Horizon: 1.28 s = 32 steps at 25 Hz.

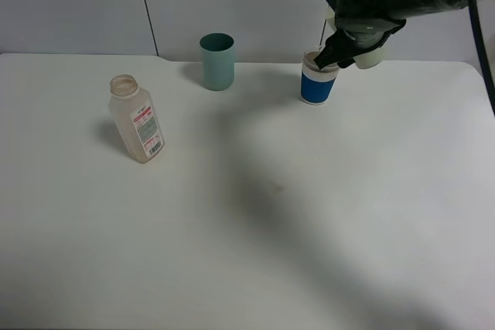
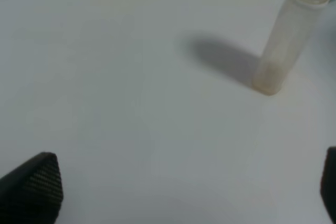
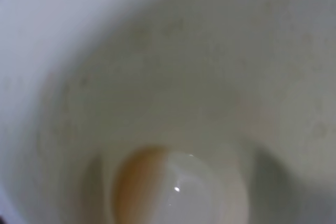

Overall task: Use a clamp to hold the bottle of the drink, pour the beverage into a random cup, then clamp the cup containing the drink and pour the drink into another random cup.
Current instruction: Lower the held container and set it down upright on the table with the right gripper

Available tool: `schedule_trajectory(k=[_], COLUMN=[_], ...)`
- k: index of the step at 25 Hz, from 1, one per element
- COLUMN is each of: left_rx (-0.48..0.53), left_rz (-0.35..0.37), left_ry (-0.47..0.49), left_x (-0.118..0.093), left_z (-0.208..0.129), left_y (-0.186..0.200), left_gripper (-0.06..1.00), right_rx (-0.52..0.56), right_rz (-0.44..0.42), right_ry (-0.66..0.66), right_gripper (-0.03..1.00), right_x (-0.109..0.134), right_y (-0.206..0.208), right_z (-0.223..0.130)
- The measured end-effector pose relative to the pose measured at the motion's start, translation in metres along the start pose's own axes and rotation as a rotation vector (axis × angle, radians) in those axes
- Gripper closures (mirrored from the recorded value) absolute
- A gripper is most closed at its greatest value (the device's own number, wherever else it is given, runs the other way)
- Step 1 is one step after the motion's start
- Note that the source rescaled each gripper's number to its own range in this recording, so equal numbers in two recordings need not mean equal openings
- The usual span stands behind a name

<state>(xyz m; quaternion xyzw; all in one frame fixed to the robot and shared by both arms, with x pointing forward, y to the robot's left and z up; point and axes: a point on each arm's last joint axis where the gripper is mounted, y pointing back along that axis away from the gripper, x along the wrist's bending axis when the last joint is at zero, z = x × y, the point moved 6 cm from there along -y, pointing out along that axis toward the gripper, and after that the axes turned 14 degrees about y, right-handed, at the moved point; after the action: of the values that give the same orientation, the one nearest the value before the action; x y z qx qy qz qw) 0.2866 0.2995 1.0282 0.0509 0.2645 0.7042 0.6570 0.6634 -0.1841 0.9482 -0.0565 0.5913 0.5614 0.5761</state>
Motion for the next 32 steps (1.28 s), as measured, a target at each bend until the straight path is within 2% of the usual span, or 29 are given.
schedule_trajectory(k=[3, 4, 9, 11, 15, 19, 20, 23, 25, 32], left_rx=[0.0, 0.0, 0.0, 0.0, 0.0, 0.0, 0.0, 0.0, 0.0, 0.0], left_rz=[0.0, 0.0, 0.0, 0.0, 0.0, 0.0, 0.0, 0.0, 0.0, 0.0], left_ry=[0.0, 0.0, 0.0, 0.0, 0.0, 0.0, 0.0, 0.0, 0.0, 0.0], left_x=[0.0, 0.0, 0.0, 0.0, 0.0, 0.0, 0.0, 0.0, 0.0, 0.0], left_z=[0.0, 0.0, 0.0, 0.0, 0.0, 0.0, 0.0, 0.0, 0.0, 0.0], left_y=[0.0, 0.0, 0.0, 0.0, 0.0, 0.0, 0.0, 0.0, 0.0, 0.0], left_gripper=[-0.06, -0.06, -0.06, -0.06, -0.06, -0.06, -0.06, -0.06, -0.06, -0.06], right_rx=[-0.052, -0.098, -0.2, -0.247, -0.362, -0.592, -0.592, -0.695, -0.742, -0.741], right_rz=[0.051, 0.081, 0.144, 0.193, 0.341, 0.525, 0.525, 0.582, 0.603, 0.574], right_ry=[-0.032, -0.065, -0.134, -0.17, -0.171, -0.045, -0.045, -0.019, -0.07, -0.185], right_gripper=[0.97, 0.97, 0.97, 0.97, 0.97, 0.97, 0.97, 0.97, 0.97, 0.97], right_x=[0.009, 0.01, 0.009, 0.011, 0.027, 0.07, 0.07, 0.096, 0.111, 0.106], right_y=[0.018, 0.035, 0.075, 0.093, 0.123, 0.142, 0.142, 0.143, 0.136, 0.113], right_z=[0.012, 0.021, 0.037, 0.044, 0.055, 0.06, 0.06, 0.049, 0.033, 0.01])
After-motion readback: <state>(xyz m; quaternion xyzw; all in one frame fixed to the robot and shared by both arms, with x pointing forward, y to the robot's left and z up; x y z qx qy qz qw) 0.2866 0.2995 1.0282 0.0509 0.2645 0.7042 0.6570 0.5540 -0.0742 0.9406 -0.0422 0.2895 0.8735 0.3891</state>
